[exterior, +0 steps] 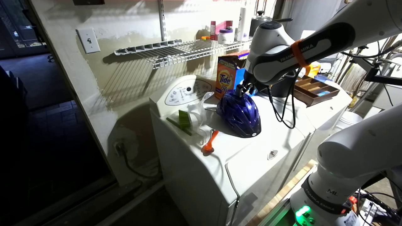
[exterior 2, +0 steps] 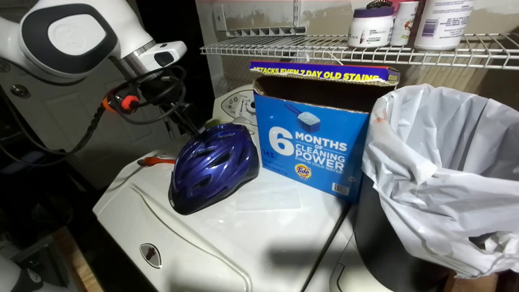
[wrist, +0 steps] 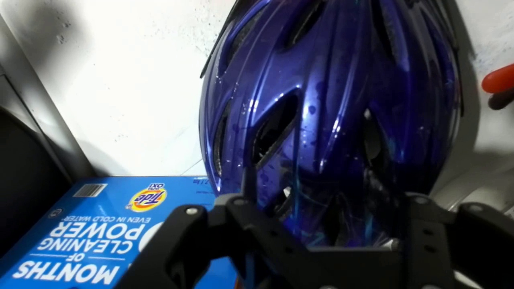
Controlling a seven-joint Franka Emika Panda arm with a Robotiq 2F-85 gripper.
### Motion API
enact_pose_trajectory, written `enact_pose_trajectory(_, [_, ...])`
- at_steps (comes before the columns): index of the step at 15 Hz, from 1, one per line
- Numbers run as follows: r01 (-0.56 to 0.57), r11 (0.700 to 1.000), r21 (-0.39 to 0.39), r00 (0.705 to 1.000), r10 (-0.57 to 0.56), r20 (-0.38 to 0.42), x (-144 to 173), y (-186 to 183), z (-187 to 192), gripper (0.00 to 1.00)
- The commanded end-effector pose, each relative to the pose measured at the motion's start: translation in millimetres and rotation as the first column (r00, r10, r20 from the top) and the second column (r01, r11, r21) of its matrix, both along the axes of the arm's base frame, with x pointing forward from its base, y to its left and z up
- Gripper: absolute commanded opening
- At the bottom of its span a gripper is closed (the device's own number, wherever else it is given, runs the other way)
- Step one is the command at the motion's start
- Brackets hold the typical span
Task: Put the helmet on the shelf
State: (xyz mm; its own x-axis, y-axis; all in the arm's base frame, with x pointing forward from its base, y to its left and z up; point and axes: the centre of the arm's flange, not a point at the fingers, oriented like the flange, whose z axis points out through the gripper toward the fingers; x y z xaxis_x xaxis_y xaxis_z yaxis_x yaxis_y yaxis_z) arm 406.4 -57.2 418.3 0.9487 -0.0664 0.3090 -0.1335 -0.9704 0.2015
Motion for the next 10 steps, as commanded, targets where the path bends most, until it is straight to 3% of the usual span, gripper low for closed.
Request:
enact_pose_trajectory(1, [0.059,0.996,0.063,0.998,-0.060,0.004,-2.7,-31.8,9.9,0.99])
enact_pose_trajectory(10, [0.140,0.946,0.293,0.989,-0.121,-0.080,-19.3,-106.8,-0.1,1.00])
